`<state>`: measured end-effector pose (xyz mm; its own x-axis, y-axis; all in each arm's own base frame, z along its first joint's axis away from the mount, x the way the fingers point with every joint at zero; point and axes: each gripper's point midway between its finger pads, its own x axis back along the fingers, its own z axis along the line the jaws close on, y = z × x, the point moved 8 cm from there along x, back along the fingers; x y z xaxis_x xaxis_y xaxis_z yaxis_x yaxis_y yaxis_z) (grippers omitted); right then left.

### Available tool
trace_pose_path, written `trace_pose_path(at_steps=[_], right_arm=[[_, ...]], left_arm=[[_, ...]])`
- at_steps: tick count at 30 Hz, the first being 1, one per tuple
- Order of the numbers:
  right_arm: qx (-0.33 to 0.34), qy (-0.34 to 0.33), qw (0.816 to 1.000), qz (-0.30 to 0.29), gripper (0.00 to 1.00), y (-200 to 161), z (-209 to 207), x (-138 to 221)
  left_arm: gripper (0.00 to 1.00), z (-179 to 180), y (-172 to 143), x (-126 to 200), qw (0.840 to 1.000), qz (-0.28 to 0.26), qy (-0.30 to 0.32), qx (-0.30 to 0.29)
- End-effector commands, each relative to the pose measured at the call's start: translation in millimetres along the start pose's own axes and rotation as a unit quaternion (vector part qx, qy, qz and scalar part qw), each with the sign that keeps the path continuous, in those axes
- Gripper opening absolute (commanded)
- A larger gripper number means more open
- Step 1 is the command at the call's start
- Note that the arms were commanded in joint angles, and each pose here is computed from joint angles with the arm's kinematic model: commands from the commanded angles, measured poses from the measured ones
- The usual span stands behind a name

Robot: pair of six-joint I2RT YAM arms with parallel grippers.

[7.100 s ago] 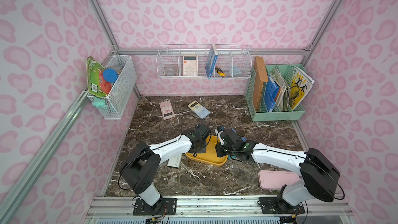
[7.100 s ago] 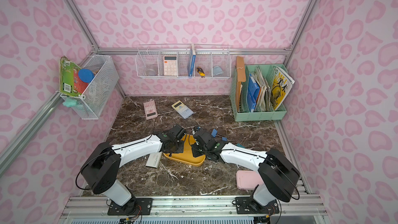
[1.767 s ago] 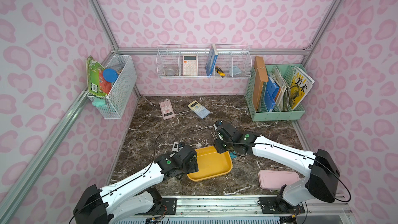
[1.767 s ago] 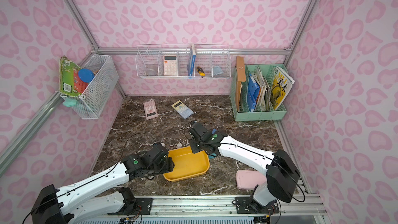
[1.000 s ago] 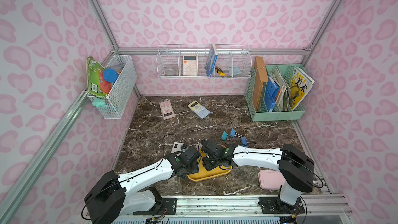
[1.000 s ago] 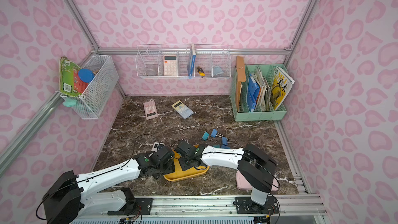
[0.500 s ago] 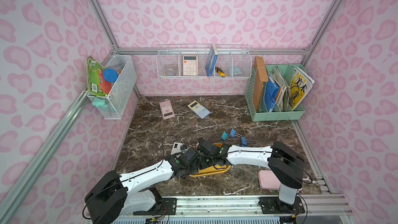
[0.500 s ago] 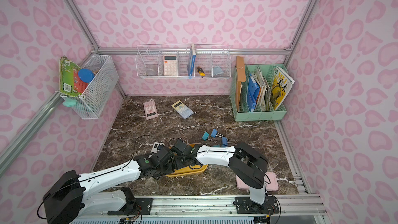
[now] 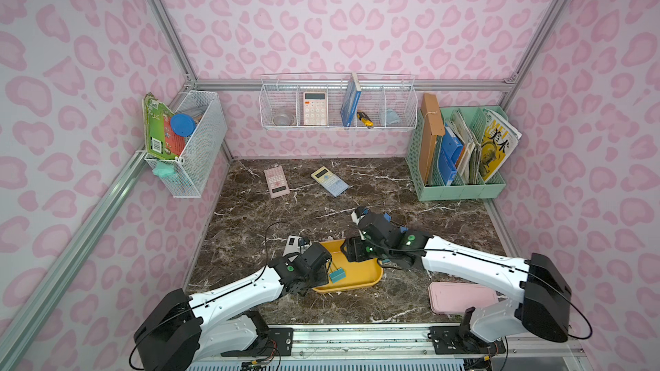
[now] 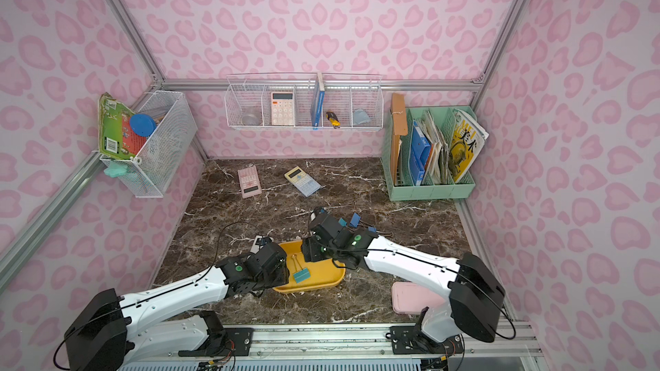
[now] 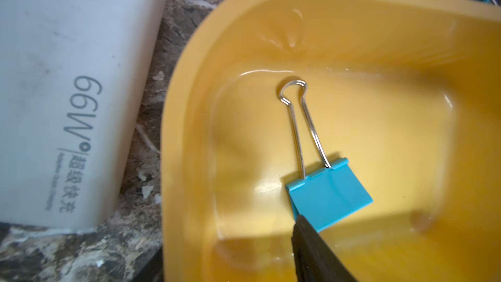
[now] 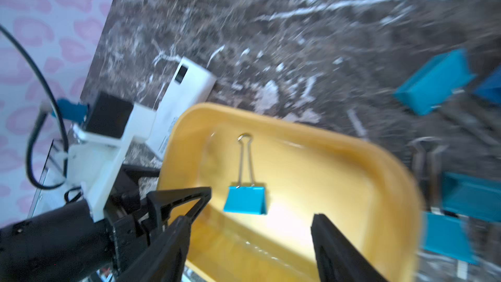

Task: Put the binder clips in the storage box
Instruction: Pick up the binder clip at the center of the board.

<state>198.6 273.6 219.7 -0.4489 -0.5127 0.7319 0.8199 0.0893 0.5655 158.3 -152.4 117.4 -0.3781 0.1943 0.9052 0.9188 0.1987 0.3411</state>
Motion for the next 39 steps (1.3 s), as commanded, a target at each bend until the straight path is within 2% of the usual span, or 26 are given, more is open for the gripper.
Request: trace_pose_path(at_steps=[1,3,5,11,20,30,39], right_arm=[[-0.008,-0.125,0.992,0.003,0.75,0,-64,16],[-0.044,-0.160,0.986,0.015,0.75,0,-103,18],[-0.086,-0.156,0.983,0.042,0.75,-6,-137,19],[-0.119,-0.180,0.974,0.061,0.77,-21,-170,13],[-0.137,-0.179,0.971,0.081,0.80,-14,-185,-30],[-0.152,-0.199,0.964,0.086,0.77,-25,-198,-41],[-0.164,-0.203,0.963,0.072,0.72,-18,-202,-53]], left_arm=[[0.60,-4,3,-2,1.000,-0.006,-0.003,-0.009],[0.60,-6,4,-2,1.000,-0.005,-0.007,-0.010],[0.59,-7,4,-1,1.000,-0.003,-0.010,-0.013],[0.59,-6,4,2,1.000,-0.008,-0.017,-0.015],[0.59,-5,2,-1,1.000,0.001,-0.018,-0.023],[0.60,-4,1,-1,1.000,-0.003,-0.019,-0.020],[0.60,-1,0,0,1.000,-0.002,-0.018,-0.020]])
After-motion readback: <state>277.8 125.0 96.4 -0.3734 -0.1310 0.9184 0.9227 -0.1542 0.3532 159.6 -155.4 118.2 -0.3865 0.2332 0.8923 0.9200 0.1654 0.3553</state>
